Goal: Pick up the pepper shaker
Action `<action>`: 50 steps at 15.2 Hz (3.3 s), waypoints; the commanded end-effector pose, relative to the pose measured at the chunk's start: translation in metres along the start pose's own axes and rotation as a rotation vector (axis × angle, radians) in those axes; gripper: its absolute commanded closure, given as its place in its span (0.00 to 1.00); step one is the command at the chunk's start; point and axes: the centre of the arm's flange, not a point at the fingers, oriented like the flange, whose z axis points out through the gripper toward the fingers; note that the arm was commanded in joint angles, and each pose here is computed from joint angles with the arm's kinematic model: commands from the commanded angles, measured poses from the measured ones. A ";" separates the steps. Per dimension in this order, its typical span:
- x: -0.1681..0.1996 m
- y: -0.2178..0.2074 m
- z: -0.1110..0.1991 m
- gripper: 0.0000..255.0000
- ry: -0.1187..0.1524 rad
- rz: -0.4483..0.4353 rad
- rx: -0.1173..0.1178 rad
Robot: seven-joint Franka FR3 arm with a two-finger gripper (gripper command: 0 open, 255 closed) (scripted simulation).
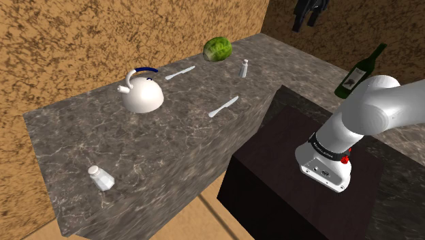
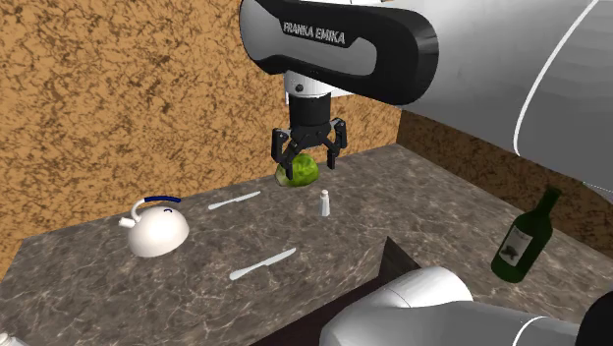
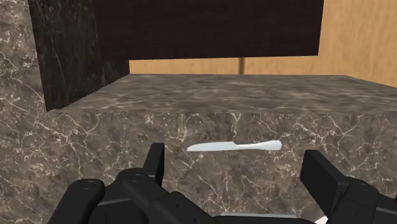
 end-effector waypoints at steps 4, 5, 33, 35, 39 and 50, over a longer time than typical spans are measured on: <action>0.030 0.012 0.024 0.00 -0.005 0.026 -0.001; 0.040 0.016 0.031 0.00 -0.007 0.034 -0.001; 0.297 0.167 0.258 0.00 -0.053 0.275 -0.010; 0.313 0.180 0.274 0.00 -0.056 0.292 -0.011; 0.345 0.207 0.307 0.00 -0.062 0.326 -0.012; 0.356 0.216 0.357 0.00 -0.064 0.337 -0.013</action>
